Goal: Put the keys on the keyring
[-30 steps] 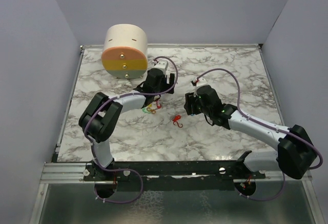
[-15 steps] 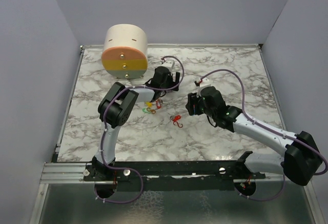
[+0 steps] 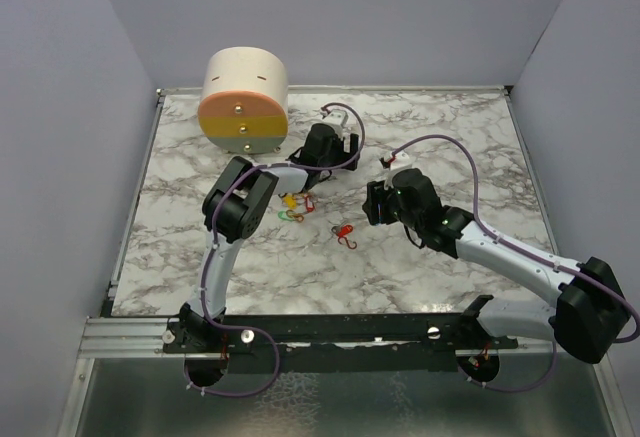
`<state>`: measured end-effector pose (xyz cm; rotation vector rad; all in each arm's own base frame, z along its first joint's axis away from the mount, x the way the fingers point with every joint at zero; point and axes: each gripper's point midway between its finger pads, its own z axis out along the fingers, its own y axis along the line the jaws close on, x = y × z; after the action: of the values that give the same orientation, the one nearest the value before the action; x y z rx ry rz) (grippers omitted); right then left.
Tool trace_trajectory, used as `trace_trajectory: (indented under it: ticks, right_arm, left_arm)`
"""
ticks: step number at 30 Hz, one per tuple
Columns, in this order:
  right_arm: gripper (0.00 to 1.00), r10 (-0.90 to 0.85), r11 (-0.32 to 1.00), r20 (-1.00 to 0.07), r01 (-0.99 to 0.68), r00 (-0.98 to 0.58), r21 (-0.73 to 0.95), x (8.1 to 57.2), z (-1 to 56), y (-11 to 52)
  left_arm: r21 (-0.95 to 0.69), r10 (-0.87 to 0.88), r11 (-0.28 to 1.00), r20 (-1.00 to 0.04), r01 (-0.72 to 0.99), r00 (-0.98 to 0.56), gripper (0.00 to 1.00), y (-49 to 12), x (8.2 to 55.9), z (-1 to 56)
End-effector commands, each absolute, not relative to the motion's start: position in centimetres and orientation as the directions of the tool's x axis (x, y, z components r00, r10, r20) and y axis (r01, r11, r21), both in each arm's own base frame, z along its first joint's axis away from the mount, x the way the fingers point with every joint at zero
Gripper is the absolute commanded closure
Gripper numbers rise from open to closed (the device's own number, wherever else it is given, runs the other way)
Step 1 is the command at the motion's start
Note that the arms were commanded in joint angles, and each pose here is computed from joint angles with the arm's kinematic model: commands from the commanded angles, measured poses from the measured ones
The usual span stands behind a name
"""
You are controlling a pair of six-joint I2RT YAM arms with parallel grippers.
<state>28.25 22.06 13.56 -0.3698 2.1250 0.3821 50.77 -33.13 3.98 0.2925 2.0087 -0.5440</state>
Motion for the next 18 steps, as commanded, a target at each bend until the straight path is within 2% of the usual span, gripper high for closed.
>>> trace_trajectory:
  ticks: [1,18]
  right_arm:
    - [0.47,-0.121,0.91,-0.842,-0.397,-0.525,0.116,28.4,14.0,21.7]
    - [0.47,-0.123,0.915,-0.85,-0.39,-0.512,0.102,28.7,14.1,21.5]
  left_arm:
    - [-0.304,-0.038,0.836,-0.862,0.457,-0.505,0.12,-34.0,50.6,3.3]
    - [-0.381,-0.047,0.782,-0.825,0.493,-0.563,0.19,-33.7,45.7,2.4]
